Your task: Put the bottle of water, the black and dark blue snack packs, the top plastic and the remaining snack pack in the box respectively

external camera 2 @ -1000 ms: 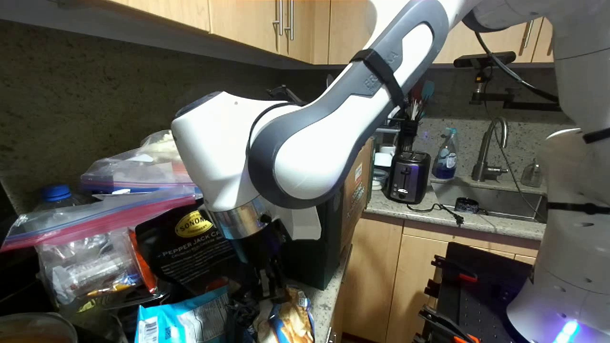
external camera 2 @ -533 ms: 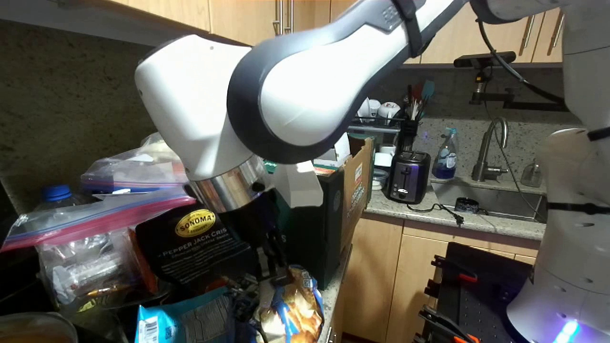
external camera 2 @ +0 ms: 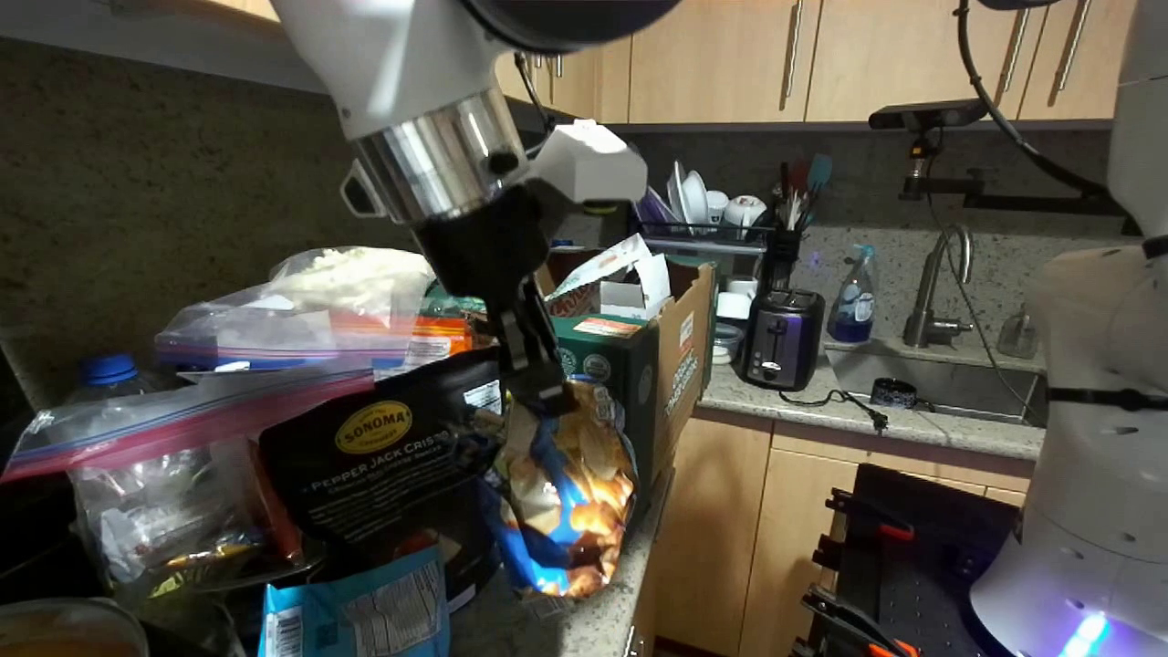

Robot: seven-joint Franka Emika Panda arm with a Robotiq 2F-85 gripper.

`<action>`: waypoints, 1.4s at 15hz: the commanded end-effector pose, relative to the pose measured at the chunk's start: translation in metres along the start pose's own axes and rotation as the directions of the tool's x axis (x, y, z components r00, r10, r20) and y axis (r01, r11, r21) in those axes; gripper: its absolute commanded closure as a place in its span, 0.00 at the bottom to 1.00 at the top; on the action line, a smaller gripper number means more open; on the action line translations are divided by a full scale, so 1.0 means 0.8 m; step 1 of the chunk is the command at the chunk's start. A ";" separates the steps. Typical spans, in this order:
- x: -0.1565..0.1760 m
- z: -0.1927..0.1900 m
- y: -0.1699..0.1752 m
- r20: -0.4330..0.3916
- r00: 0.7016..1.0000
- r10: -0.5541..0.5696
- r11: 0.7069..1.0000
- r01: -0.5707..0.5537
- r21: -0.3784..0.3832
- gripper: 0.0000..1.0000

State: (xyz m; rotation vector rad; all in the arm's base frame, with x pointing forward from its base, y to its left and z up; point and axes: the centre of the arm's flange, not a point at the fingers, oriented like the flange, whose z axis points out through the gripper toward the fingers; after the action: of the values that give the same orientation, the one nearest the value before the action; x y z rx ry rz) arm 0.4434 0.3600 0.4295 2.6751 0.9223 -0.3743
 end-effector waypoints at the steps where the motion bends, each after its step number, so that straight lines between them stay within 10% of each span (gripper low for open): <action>1: -0.029 -0.061 0.026 -0.039 0.998 0.046 0.999 -0.046 -0.001 1.00; 11: -0.103 -0.149 0.099 -0.152 0.965 0.211 0.977 -0.209 0.032 1.00; 21: -0.196 -0.175 0.206 -0.260 0.793 0.551 0.834 -0.523 0.173 1.00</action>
State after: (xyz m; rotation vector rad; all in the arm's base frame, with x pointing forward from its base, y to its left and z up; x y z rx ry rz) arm 0.4625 0.2258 0.6332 2.9287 0.3102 0.0495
